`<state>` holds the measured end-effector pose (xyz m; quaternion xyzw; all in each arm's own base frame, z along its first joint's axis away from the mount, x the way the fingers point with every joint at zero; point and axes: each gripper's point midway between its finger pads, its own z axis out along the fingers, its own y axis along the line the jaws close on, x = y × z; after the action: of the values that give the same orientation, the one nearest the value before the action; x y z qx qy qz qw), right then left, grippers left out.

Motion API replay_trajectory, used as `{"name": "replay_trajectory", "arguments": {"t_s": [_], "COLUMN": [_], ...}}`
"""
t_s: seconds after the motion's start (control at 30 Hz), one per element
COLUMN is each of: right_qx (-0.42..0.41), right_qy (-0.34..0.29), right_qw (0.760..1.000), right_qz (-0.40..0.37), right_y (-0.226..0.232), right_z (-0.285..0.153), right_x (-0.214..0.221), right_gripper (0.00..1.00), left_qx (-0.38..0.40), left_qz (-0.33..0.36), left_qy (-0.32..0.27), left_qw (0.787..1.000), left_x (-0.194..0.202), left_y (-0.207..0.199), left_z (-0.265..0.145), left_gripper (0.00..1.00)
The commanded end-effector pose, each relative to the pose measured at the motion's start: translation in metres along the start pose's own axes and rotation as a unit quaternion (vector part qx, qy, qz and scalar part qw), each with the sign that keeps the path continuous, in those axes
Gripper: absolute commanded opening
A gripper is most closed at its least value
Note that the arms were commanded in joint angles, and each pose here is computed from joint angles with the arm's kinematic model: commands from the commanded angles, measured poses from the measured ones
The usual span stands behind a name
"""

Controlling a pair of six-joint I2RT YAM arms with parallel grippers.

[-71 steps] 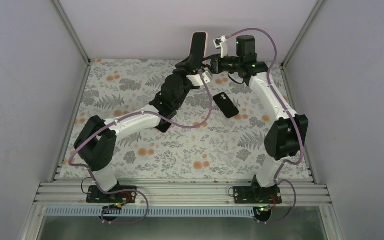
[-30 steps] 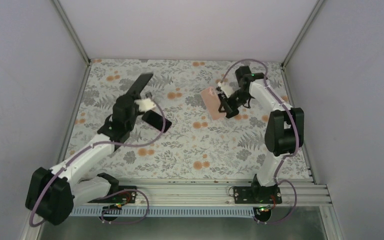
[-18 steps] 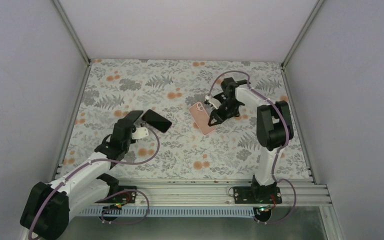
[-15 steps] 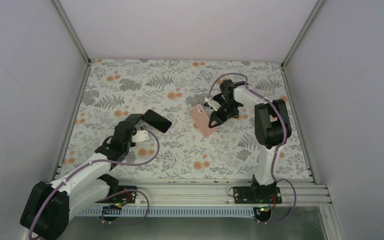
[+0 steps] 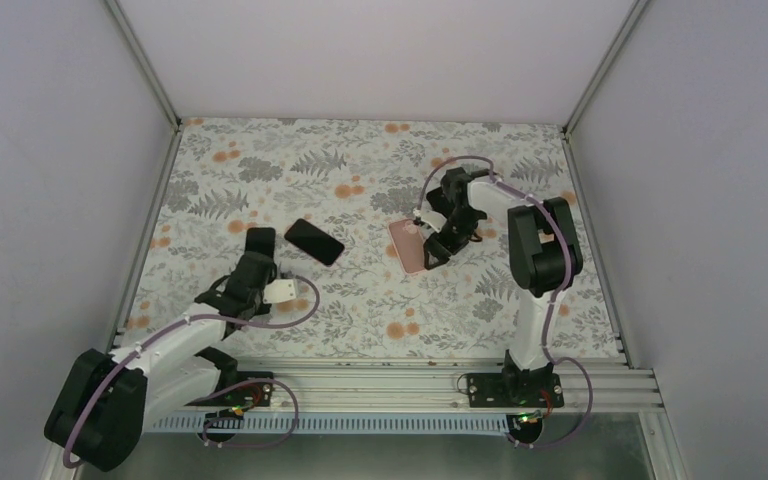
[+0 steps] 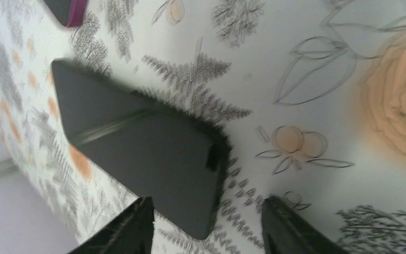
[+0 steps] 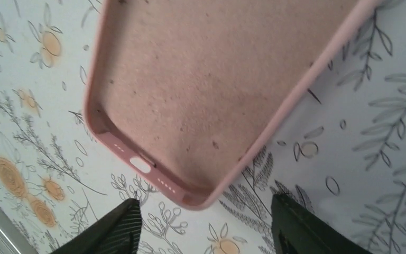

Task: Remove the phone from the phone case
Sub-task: Place the phone case at the center of the board, then reset both arms

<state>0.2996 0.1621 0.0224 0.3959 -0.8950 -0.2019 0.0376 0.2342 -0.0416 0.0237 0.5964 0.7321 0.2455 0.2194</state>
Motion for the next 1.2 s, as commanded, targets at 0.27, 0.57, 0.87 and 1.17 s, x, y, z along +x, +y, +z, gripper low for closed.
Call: {"name": "replay_trajectory", "arguments": {"t_s": [0.27, 0.57, 0.87, 1.17], "right_qx": [0.107, 0.325, 0.354, 0.358], "right_qy": [0.034, -0.214, -0.448, -0.478], "right_qw": [0.990, 0.920, 0.804, 0.773], "right_qz": [-0.087, -0.055, 0.166, 0.212], "right_y": [0.024, 0.016, -0.091, -0.123], "right_z": [-0.082, -0.262, -0.385, -0.329], "right_x": [0.044, 0.007, 0.084, 0.112], "right_gripper": [0.99, 1.00, 1.00, 1.00], "left_qx": [0.188, 0.077, -0.123, -0.207], "left_qz": [-0.075, -0.181, -0.381, -0.607], "left_qy": [-0.138, -0.303, -0.239, -0.173], "left_qw": [0.970, 0.932, 0.885, 0.747], "left_x": [-0.047, -0.081, 0.009, 0.176], "left_y": [-0.007, 0.157, 0.278, 0.282], "left_z": [-0.093, -0.236, -0.229, -0.168], "left_gripper": [1.00, 1.00, 1.00, 1.00]}}
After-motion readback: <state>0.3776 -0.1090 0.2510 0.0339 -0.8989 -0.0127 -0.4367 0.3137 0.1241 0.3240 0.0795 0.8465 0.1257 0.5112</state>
